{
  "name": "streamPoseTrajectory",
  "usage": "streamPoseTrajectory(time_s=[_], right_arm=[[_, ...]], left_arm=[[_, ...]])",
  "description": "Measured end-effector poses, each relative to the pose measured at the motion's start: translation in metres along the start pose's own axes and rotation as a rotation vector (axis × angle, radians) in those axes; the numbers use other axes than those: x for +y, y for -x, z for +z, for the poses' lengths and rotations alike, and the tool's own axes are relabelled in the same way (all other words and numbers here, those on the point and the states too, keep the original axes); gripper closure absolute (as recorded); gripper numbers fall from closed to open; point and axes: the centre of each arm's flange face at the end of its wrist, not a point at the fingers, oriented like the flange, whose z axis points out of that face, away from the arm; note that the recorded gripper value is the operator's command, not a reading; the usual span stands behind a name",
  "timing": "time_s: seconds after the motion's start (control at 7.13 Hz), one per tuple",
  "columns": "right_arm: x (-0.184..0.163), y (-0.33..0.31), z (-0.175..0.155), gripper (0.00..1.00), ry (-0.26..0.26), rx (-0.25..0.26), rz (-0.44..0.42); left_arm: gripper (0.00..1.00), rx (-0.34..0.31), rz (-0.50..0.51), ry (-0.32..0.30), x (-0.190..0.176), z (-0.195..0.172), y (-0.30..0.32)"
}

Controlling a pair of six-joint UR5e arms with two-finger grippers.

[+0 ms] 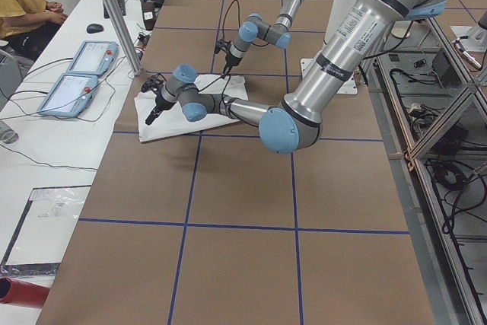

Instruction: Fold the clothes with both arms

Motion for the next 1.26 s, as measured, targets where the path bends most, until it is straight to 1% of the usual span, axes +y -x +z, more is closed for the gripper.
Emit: streamPoseTrajectory(time_s=[0.14,0.42,0.56,0.7,0.98,1.12,1.26], right_arm=[[-0.014,-0.021,0.001,1.00,0.009,0.002,-0.030],[-0.030,-0.107,-0.006,1.00,0.006,-0.006,-0.093],[-0.020,-0.149,-0.020,1.00,-0.001,-0.015,-0.113],[0.013,-0.169,-0.040,1.00,-0.009,-0.019,-0.122],[0.090,-0.168,-0.081,1.00,-0.015,0.000,-0.101],[0.116,-0.165,-0.094,0.01,-0.016,0.011,-0.095],[0.129,-0.165,-0.100,0.00,-0.017,0.017,-0.098]], left_arm=[[0.00,0.000,0.000,0.000,0.000,0.000,0.000],[0.00,0.002,0.001,-0.001,0.006,0.000,0.003],[0.00,0.003,0.001,-0.002,0.008,-0.001,0.005],[0.00,0.004,0.002,-0.002,0.010,-0.001,0.006],[0.00,0.004,0.003,-0.001,0.011,-0.001,0.007],[0.00,0.003,0.004,0.000,0.012,0.000,0.008],[0.00,0.003,0.004,0.000,0.012,-0.001,0.008]])
